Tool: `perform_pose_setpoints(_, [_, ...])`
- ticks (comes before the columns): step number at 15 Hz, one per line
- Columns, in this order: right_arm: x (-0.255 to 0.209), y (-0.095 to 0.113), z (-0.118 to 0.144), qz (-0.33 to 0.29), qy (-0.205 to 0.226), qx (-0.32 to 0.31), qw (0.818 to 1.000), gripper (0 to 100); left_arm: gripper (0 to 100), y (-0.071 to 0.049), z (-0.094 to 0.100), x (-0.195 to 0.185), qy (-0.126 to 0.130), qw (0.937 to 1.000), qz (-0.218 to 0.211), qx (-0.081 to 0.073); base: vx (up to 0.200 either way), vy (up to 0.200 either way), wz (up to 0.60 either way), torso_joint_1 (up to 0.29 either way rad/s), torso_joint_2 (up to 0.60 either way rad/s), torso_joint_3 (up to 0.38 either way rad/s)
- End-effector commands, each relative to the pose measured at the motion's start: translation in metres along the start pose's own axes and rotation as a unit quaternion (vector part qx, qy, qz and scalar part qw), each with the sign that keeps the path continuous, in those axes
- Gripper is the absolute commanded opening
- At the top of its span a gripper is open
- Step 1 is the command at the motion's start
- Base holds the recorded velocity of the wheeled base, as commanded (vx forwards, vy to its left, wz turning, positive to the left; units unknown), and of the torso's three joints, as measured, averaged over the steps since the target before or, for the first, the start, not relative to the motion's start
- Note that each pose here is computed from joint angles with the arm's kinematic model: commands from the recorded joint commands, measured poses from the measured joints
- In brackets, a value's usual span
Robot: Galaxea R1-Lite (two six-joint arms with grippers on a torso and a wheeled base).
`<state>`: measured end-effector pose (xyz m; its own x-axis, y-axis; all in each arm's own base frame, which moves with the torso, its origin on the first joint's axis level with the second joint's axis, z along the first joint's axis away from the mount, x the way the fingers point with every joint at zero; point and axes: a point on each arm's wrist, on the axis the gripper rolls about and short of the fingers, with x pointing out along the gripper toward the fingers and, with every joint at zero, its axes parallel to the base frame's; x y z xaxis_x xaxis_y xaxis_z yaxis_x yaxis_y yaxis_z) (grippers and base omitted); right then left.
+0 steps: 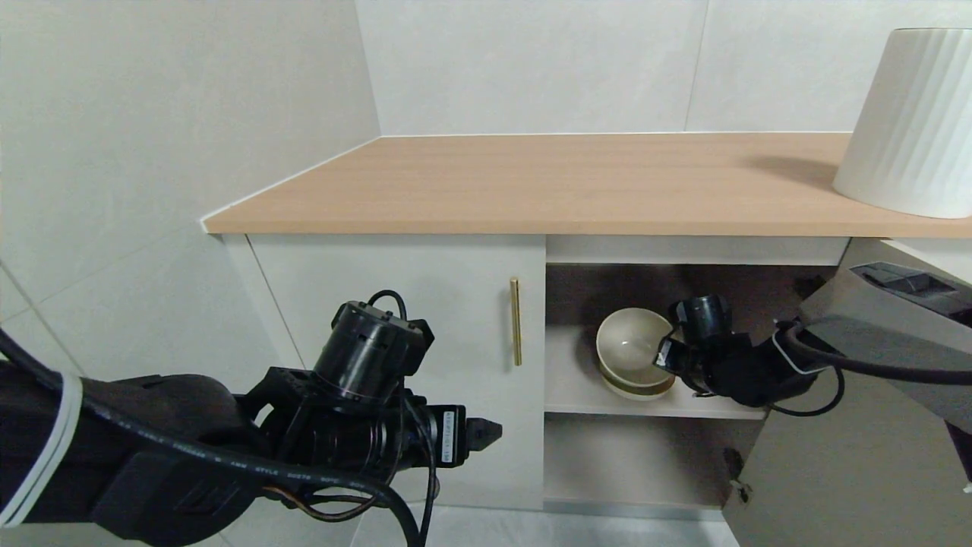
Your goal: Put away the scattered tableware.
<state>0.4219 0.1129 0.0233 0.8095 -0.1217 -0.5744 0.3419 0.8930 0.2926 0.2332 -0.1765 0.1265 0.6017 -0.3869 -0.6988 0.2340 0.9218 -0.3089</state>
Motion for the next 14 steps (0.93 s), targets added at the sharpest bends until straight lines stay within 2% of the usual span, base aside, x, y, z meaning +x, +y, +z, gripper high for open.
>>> perform_pose_setpoints(1, [0.003,0.0,-0.002,-0.001,0.003,-0.001,1.0,0,100,0.0,0.0,0.0,0.0,1.0,0.001,-0.001,0.0,0.0,0.0,0.0,0.0,0.0])
perform_pose_setpoints(2, [0.003,0.0,-0.002,-0.001,0.002,-0.001,1.0,0,100,0.0,0.0,0.001,0.001,1.0,0.001,0.0,0.0,0.0,0.0,0.0,0.0,0.0])
perform_pose_setpoints(3, [0.002,-0.001,-0.002,-0.002,0.003,-0.002,1.0,100,100,0.0,0.0,0.0,0.0,1.0,0.001,-0.001,0.0,0.0,0.0,0.0,0.0,0.0])
perform_pose_setpoints(10, [-0.008,0.002,-0.002,0.004,0.013,-0.007,1.0,100,100,0.002,0.002,-0.001,-0.005,1.0,0.002,-0.004,0.0,0.0,0.0,0.0,0.0,0.0])
perform_pose_setpoints(13, [-0.05,0.004,0.002,0.031,0.034,-0.026,0.999,100,100,0.003,0.011,-0.029,-0.044,0.9989,-0.014,-0.01,0.0,0.0,0.0,0.0,0.0,0.0])
perform_pose_setpoints(14, [-0.088,0.004,0.008,0.059,0.057,-0.056,0.995,100,100,0.006,0.012,-0.053,-0.069,0.9973,-0.023,-0.013,0.0,0.0,0.0,0.0,0.0,0.0])
